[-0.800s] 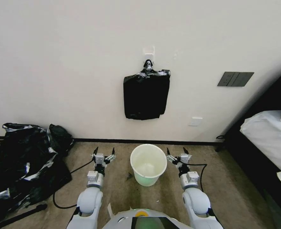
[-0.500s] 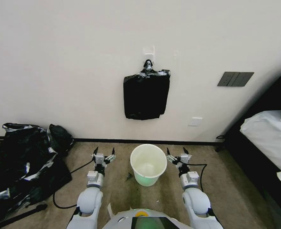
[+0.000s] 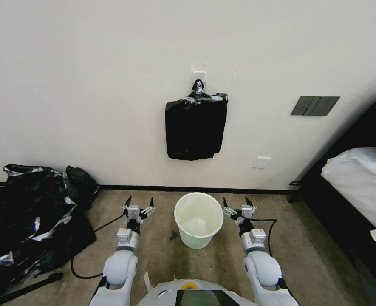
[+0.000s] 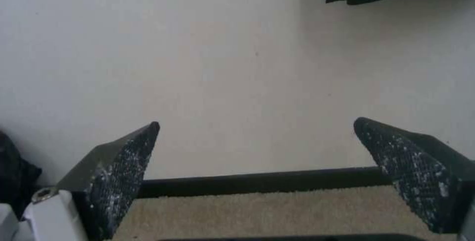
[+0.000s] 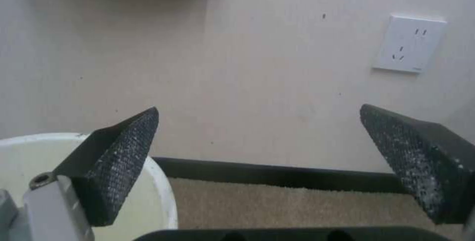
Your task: Place a trash bag onto the trash bin.
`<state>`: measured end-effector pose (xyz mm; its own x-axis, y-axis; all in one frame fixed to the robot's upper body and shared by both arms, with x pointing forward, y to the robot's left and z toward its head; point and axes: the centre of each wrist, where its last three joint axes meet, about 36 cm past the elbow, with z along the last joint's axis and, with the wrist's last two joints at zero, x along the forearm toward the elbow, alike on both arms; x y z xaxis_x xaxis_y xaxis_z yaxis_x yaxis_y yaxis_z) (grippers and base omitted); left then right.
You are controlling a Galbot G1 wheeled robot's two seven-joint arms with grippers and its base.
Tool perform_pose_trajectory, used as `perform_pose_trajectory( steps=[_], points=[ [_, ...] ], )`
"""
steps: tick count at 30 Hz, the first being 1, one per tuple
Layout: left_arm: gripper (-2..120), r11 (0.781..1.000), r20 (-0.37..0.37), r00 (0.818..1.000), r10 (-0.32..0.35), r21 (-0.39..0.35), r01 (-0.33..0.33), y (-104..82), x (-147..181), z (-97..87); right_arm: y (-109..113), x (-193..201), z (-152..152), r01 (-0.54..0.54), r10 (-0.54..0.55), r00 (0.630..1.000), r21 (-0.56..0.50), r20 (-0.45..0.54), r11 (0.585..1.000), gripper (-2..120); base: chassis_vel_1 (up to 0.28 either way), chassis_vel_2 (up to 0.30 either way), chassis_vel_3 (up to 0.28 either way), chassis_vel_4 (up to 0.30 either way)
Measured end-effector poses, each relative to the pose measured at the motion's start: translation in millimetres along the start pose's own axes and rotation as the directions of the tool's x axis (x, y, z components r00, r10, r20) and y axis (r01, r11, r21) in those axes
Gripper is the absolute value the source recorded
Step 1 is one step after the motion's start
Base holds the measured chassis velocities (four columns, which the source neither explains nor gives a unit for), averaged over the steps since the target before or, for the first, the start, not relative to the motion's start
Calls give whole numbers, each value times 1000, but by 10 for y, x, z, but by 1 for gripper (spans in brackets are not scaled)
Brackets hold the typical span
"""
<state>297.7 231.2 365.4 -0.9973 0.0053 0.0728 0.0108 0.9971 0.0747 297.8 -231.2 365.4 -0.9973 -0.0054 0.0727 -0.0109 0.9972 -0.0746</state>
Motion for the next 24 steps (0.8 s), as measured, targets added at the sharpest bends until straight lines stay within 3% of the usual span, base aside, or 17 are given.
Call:
perform_pose_trajectory(
  steps=[18,21,23,24],
  points=[
    [100,1000,2,1000,0,-1,0,0,2,-7,1,4,-4,0,0,1000,0,1,1000,100,0,0,0,0],
    [100,1000,44,999,-5,-16,6,-28,54,-259,27,83,-238,-15,15,999,-9,52,1000,100,0,0,0,0],
    [100,1000,53,999,-6,-19,7,-35,69,-313,31,99,-279,-18,19,998,-10,61,1000,100,0,0,0,0],
    [100,1000,74,997,-9,-27,11,-54,113,-456,49,155,-418,-27,28,996,-17,89,999,100,0,0,0,0]
  ],
)
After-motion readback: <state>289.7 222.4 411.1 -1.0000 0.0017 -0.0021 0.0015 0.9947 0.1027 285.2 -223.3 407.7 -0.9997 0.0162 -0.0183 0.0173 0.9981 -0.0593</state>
